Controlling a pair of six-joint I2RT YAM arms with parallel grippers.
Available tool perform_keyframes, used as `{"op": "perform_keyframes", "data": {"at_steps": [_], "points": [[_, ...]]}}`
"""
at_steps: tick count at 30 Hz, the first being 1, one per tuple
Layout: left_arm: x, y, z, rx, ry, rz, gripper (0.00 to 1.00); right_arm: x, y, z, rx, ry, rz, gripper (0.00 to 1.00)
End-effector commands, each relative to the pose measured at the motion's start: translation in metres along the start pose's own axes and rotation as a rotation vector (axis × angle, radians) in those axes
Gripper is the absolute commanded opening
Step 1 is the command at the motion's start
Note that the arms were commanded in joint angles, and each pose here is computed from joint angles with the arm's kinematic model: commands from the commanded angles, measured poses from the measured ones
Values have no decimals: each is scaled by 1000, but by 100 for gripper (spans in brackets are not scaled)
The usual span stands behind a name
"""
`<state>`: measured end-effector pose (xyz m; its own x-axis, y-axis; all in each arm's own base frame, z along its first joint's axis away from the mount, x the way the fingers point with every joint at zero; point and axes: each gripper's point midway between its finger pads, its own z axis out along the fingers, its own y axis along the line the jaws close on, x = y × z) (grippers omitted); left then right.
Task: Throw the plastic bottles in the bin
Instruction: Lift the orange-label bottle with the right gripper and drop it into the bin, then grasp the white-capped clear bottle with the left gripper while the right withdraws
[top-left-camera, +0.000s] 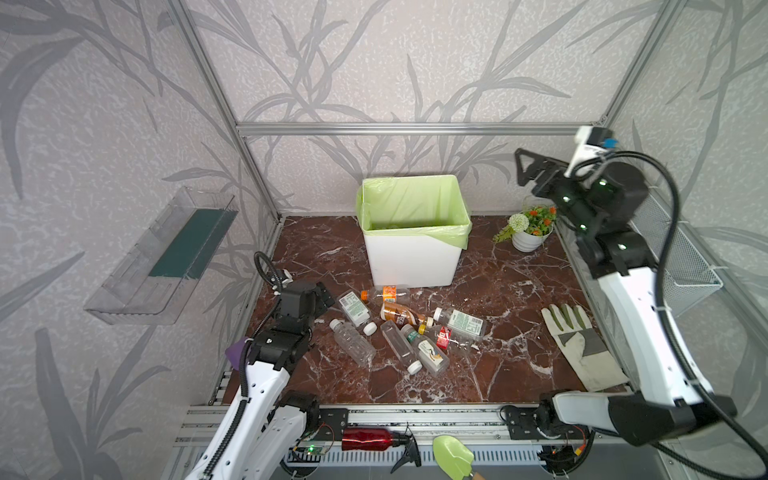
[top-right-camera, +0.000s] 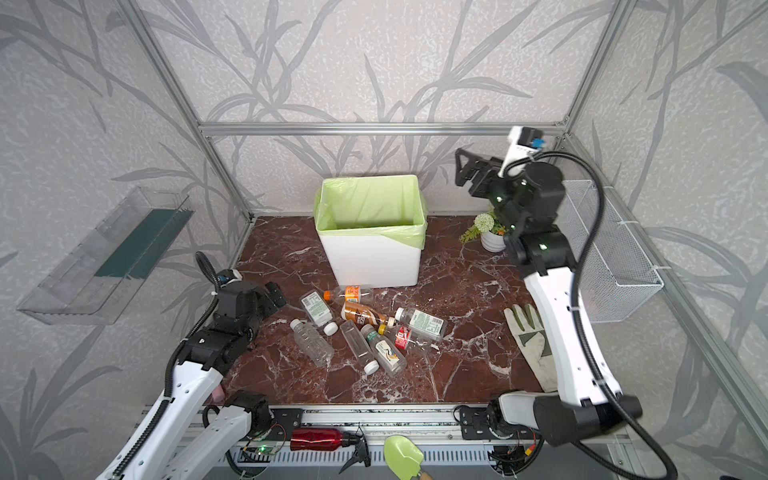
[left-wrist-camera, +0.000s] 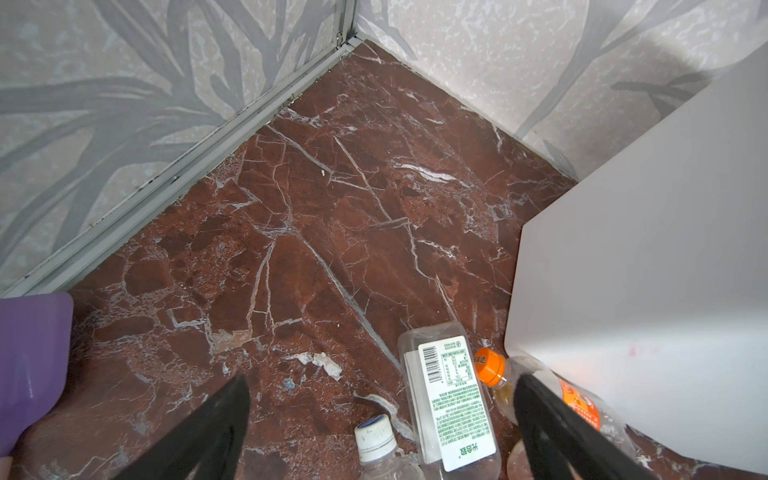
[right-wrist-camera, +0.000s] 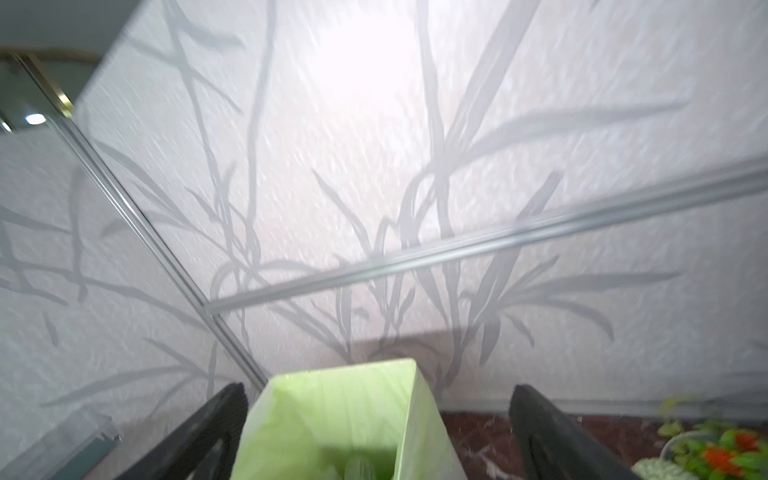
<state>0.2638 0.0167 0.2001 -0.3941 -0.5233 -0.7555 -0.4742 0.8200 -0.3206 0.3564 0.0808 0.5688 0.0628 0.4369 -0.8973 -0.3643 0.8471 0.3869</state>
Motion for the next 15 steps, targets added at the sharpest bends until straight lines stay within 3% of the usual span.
{"op": "perform_keyframes", "data": {"at_steps": [1, 6, 15], "points": [[10, 3, -6, -8, 61, -97, 99, -1, -5, -23, 5, -38, -18, 99], [58, 1, -5, -23, 219, -162, 99, 48, -61, -39, 110, 44, 78, 99], [128, 6, -15, -46, 300, -246, 89, 152, -142, -66, 290, 186, 274, 99]]}}
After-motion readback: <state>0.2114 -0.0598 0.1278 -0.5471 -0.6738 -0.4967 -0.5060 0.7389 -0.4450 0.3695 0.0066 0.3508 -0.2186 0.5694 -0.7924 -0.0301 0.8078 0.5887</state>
